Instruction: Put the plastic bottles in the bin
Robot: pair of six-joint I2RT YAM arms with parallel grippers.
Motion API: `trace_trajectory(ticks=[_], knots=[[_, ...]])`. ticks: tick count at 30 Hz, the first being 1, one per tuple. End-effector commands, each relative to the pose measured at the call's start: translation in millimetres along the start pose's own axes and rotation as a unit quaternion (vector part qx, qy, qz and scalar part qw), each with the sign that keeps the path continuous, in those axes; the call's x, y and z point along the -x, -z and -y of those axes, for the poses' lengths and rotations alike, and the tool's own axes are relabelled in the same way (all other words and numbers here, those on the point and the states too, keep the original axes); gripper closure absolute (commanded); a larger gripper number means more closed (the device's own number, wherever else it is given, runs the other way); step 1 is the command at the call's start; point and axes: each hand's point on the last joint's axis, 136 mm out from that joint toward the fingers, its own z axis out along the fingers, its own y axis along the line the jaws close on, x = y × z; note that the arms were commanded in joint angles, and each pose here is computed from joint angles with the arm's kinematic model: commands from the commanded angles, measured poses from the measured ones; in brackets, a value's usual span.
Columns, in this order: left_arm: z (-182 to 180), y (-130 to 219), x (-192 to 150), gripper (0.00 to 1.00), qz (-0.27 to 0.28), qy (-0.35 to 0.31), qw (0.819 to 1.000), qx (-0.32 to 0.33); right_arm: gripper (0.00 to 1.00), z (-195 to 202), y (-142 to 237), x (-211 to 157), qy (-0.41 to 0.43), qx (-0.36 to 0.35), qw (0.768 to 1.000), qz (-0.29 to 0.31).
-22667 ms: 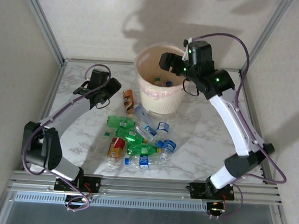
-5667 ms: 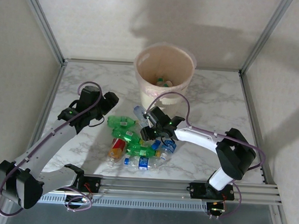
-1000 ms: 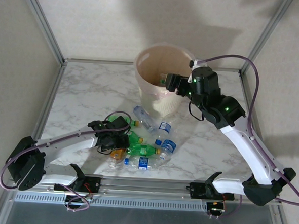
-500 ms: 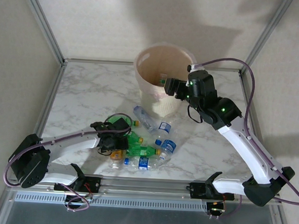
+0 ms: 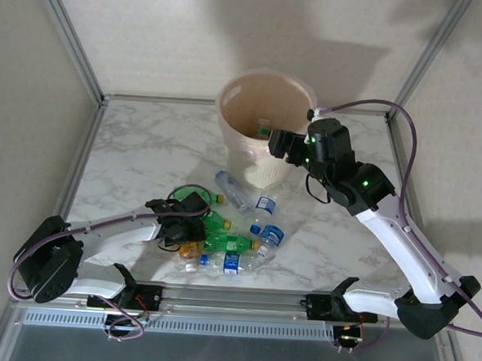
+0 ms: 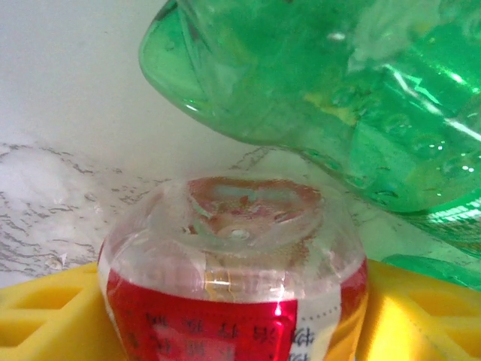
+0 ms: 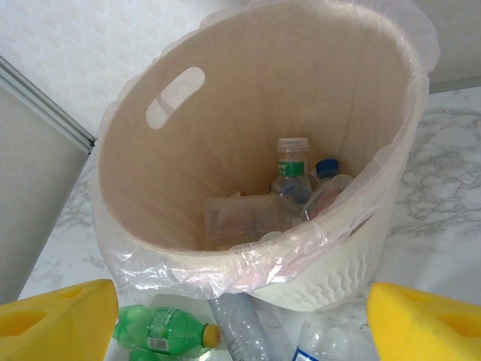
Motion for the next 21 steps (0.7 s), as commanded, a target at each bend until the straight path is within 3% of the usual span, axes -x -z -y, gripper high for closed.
trace_trajectory(ticks=[1,11,21], knots=[[-12.1,-7.3,2.1,0.32,0.009,0.011,1.000,0.025,0.14,2.4,3.1,-4.8,-0.004,-0.002,1.000,-0.004],[-15.6,-5.0,2.2,0.41,0.005,0.015,0.999,0.028,0.14,9.4,6.8,-8.1,-0.021,-0.008,1.000,0.006],[-7.9,20.5,16.5,0.48,0.032,0.027,0.999,0.011,0.14,13.7,17.2,-1.5,-0.049,-0.006,0.998,0.028]])
